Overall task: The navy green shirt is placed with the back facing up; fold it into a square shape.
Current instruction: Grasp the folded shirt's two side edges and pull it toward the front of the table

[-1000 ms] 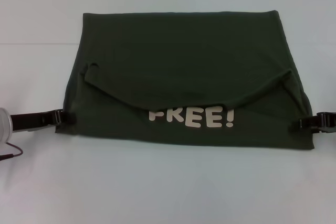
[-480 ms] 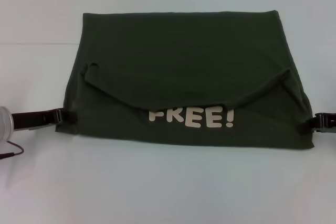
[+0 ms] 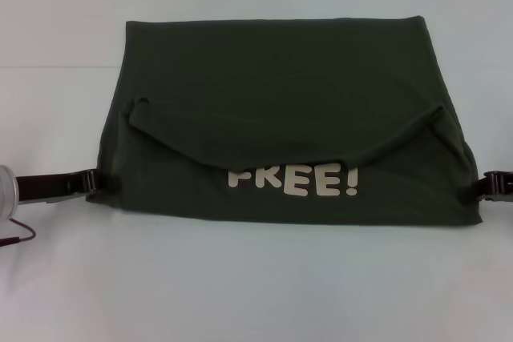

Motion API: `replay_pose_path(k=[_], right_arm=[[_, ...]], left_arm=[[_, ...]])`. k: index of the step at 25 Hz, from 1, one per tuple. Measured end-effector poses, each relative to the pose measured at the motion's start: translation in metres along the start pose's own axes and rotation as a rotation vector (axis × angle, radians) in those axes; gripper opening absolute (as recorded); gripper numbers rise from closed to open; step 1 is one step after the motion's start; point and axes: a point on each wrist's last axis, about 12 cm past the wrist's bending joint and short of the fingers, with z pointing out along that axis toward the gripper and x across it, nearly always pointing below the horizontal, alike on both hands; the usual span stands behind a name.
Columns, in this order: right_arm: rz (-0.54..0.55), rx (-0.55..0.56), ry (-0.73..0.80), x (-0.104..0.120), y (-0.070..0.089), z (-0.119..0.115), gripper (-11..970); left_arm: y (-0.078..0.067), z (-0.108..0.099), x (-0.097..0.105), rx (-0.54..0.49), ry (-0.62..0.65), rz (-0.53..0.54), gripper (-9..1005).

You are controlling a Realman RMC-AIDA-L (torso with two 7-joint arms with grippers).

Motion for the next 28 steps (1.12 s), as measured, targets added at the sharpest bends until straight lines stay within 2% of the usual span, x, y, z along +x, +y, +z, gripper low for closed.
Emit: replay_pose_path(k=[10,17,23,28], right_arm=[[0.004,-0.011,0.020,0.000,0.000,-0.004,10],[-0.001,-0.043,0.056,0.002,0.000,-0.012,10],[0.004,-0.044,0.074,0.006,-0.006,-0.020,10],[-0.005,-0.080,0.133,0.019,-0.008,-0.026,10]], left_arm=[[-0.001,-0.002,0.000,0.018,0.011,-0.004,55],[-0.003,-0.010,-0.003,0.062,0.050,-0.030,55],[-0.003,-0.017,0.004,0.100,0.096,-0.056,54],[-0.003,-0.028,0.013,0.152,0.168,-0.086,54]])
